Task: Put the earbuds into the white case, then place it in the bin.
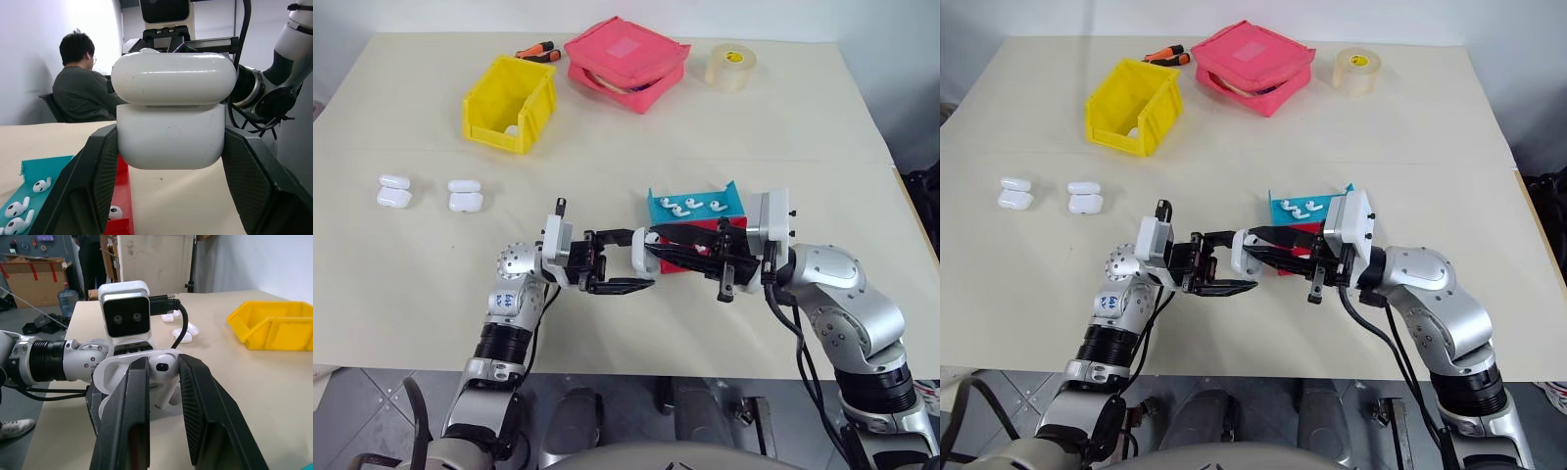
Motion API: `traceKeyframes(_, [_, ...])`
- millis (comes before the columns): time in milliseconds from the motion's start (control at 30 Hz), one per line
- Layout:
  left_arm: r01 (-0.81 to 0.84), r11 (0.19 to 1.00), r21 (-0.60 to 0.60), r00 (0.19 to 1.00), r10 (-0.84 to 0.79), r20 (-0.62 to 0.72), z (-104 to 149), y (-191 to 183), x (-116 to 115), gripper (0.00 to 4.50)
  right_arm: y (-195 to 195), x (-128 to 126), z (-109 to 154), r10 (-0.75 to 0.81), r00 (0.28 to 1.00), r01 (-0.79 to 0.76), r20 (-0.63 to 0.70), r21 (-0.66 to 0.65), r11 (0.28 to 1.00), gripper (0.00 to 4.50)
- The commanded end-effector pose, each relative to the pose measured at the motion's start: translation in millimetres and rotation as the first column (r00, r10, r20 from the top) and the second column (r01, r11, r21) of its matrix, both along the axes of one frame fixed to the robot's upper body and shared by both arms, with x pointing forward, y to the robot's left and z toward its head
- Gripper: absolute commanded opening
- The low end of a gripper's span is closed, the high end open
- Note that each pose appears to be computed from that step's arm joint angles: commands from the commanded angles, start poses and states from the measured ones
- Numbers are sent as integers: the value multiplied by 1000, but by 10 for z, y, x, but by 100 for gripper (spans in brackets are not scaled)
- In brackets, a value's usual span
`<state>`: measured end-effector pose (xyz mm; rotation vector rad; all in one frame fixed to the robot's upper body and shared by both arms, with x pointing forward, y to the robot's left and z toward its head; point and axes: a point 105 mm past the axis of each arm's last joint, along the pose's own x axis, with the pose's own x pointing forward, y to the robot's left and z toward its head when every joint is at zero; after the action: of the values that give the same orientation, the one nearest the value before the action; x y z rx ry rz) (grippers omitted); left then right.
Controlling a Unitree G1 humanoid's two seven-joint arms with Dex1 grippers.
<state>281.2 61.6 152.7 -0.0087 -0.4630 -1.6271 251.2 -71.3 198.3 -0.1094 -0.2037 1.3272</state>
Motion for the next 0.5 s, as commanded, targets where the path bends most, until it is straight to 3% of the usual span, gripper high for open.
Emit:
traceKeyframes(33, [-54,992,-116,991,67,113,362,78,78,278,82,-100,-179,67,995,-72,-75,-67,995,49])
traceKeyframes(500, [-20,990,-140,986,42,164,391,13,59,278,222,-63,-234,128,985,-141,-114,-106,984,49])
